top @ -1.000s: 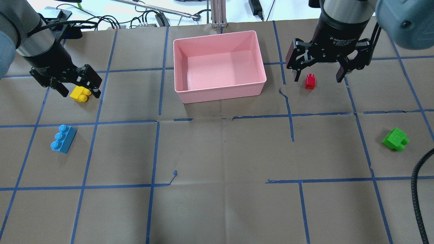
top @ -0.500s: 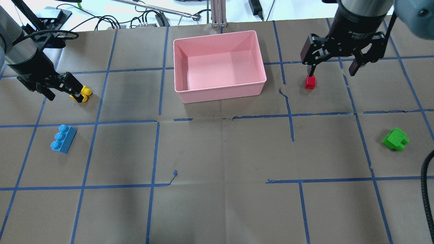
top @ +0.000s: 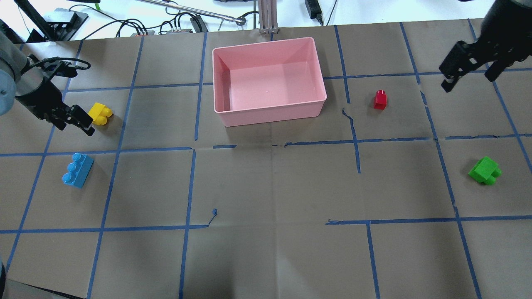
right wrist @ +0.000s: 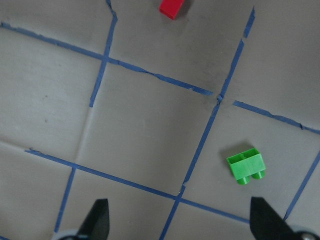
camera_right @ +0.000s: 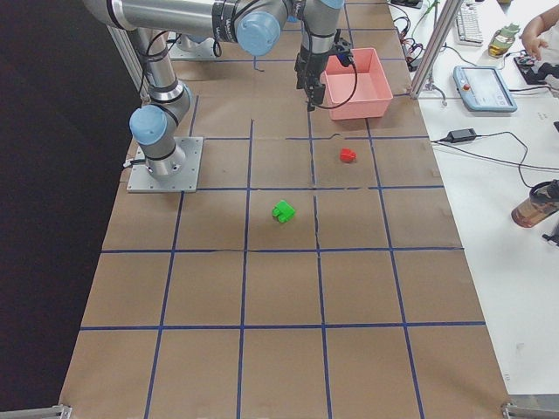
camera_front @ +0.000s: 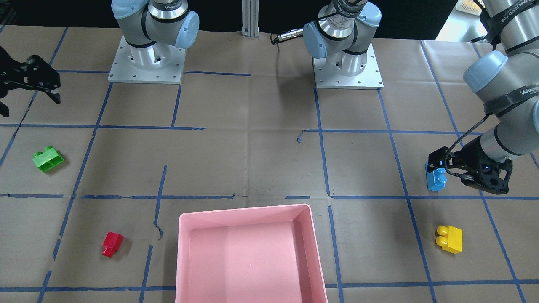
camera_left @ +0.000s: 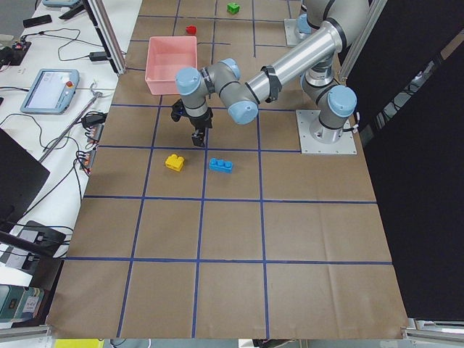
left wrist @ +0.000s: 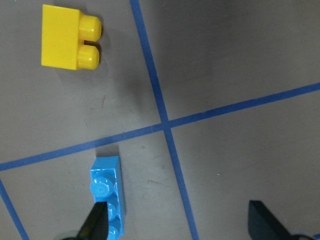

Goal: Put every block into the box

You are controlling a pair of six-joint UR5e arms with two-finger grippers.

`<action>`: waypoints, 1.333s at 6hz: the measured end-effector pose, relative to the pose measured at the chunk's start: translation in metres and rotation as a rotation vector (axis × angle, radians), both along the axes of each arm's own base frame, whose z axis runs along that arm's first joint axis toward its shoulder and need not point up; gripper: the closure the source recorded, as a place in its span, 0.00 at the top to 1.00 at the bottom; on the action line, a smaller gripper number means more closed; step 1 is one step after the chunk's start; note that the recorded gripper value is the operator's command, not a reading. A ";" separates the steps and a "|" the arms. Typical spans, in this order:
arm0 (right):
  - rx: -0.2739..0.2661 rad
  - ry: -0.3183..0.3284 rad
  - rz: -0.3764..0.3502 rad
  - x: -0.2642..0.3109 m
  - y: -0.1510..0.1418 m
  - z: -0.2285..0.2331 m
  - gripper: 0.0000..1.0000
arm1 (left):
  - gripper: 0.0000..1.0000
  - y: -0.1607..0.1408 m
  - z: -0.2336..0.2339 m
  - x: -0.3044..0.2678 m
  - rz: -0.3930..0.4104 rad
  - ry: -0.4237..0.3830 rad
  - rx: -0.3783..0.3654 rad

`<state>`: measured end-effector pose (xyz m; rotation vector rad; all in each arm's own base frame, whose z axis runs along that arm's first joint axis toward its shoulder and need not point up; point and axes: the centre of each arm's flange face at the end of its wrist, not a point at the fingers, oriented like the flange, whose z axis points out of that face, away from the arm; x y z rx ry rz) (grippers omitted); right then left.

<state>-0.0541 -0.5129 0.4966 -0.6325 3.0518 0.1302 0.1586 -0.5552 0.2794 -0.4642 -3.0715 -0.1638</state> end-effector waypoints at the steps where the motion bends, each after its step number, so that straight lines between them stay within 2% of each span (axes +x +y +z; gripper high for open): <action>1: 0.007 -0.024 0.122 -0.040 0.005 -0.008 1.00 | 0.97 0.007 -0.024 0.010 -0.031 -0.023 0.000; 2: 0.002 -0.038 0.225 -0.073 0.007 -0.026 1.00 | 0.97 0.015 -0.049 0.021 -0.051 -0.034 0.006; 3: -0.016 -0.035 0.289 -0.102 0.005 -0.054 1.00 | 0.81 0.022 -0.072 0.032 -0.045 -0.030 0.021; 5: -0.044 -0.014 0.273 -0.148 0.010 -0.150 1.00 | 0.15 0.030 -0.096 0.035 -0.040 -0.012 0.052; 6: -0.053 -0.004 0.255 -0.155 0.015 -0.199 1.00 | 0.00 0.030 -0.097 0.035 -0.039 -0.011 0.052; 8: -0.028 -0.028 0.242 -0.158 0.026 -0.266 1.00 | 0.00 0.022 -0.085 0.033 -0.047 -0.023 0.028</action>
